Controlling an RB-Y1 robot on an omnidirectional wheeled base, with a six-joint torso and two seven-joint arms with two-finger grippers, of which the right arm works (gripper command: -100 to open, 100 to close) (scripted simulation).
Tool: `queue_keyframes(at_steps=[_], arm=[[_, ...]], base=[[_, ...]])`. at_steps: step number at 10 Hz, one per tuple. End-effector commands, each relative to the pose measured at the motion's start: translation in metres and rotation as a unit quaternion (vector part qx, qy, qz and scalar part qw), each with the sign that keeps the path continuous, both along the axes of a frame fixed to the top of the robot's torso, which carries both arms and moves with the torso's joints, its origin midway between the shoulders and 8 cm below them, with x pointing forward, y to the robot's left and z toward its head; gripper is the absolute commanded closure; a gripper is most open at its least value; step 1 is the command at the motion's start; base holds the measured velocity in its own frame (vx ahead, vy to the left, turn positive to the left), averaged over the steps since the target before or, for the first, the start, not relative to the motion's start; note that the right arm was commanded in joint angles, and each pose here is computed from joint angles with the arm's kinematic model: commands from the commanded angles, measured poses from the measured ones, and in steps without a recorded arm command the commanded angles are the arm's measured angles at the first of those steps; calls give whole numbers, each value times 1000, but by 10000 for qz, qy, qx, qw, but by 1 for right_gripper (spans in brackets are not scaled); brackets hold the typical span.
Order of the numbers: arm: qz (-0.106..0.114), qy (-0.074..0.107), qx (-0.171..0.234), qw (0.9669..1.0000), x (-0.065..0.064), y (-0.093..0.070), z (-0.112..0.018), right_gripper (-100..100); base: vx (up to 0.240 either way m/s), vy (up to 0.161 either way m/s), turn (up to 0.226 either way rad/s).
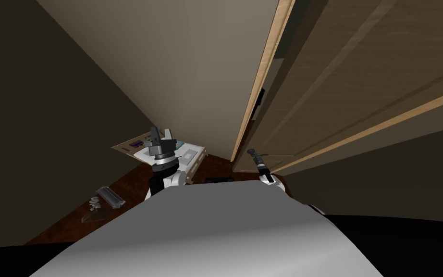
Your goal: Pull the door open
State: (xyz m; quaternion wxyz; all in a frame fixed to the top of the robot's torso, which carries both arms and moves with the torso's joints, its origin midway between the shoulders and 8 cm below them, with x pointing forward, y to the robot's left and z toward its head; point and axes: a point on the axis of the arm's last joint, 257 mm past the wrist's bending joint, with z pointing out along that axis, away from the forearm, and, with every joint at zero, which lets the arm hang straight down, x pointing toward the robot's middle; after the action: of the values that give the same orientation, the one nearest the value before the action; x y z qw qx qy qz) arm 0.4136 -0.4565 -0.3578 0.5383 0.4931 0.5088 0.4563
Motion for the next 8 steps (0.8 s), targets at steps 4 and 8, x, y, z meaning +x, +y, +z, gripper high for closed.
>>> queue_keyframes(at_steps=[4, 8], arm=[[336, -25, -18, 9994, -27, 0, 2, 100], [510, 3, 9, 9987, -43, 1, 0, 100]], base=[[-187, -58, 121], [-165, -55, 112]])
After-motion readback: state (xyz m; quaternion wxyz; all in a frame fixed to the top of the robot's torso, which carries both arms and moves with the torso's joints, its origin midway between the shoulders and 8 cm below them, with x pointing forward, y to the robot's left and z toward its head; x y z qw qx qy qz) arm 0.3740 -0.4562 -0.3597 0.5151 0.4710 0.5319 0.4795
